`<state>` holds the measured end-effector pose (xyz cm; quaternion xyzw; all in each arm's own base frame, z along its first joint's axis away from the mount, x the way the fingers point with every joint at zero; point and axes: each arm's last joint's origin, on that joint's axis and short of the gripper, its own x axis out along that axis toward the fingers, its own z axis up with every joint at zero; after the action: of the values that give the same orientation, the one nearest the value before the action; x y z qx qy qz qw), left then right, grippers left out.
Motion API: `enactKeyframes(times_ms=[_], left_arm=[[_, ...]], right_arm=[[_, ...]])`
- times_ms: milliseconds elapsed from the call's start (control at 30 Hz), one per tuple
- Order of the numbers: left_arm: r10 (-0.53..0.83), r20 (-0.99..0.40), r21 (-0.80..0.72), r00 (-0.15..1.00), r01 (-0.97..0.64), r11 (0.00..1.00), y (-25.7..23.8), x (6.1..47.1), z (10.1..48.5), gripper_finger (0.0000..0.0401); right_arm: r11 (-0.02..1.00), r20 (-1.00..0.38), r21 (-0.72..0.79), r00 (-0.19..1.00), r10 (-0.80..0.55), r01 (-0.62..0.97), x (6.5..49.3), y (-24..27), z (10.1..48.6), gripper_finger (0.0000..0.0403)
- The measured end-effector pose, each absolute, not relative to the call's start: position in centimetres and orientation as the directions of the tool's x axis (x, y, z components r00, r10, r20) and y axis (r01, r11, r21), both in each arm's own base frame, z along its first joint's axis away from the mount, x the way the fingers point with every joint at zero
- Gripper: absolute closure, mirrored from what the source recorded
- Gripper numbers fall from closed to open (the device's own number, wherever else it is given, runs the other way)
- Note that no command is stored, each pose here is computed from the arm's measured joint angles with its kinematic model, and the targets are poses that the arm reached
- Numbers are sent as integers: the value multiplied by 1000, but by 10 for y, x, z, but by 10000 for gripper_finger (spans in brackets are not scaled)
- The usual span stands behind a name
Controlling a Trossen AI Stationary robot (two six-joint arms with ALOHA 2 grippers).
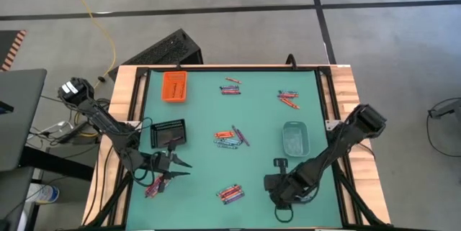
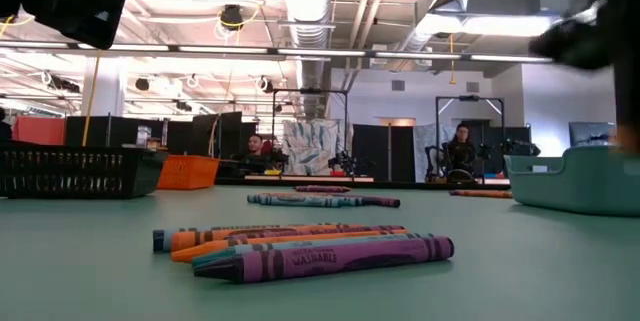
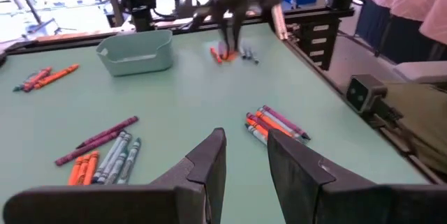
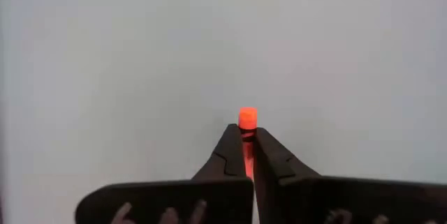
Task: Sort crayons
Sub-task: Put the orange crayon into the orange bin
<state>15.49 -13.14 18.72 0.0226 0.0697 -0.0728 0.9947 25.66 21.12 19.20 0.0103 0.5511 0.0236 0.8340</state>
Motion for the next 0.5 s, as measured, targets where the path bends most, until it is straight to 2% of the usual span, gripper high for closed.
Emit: enactKeyframes(times_ms=[133,267,400,500], left_arm=[[-92,-149,41,985,99,994,-126,158,186,305],[-47,-146,-9,988,46,999,-119,164,187,305],[-16,-138,-51,990,9,999,-110,173,186,305],[-55,-110,-55,992,49,997,-108,181,186,305]], right_arm=[[997,-805,-26,593,22,-74,254,205,232,400],[990,-559,-116,829,-2,-76,260,200,270,400],[982,-330,-158,943,51,-108,275,198,294,400],[973,-197,-206,978,63,-104,296,196,297,400]])
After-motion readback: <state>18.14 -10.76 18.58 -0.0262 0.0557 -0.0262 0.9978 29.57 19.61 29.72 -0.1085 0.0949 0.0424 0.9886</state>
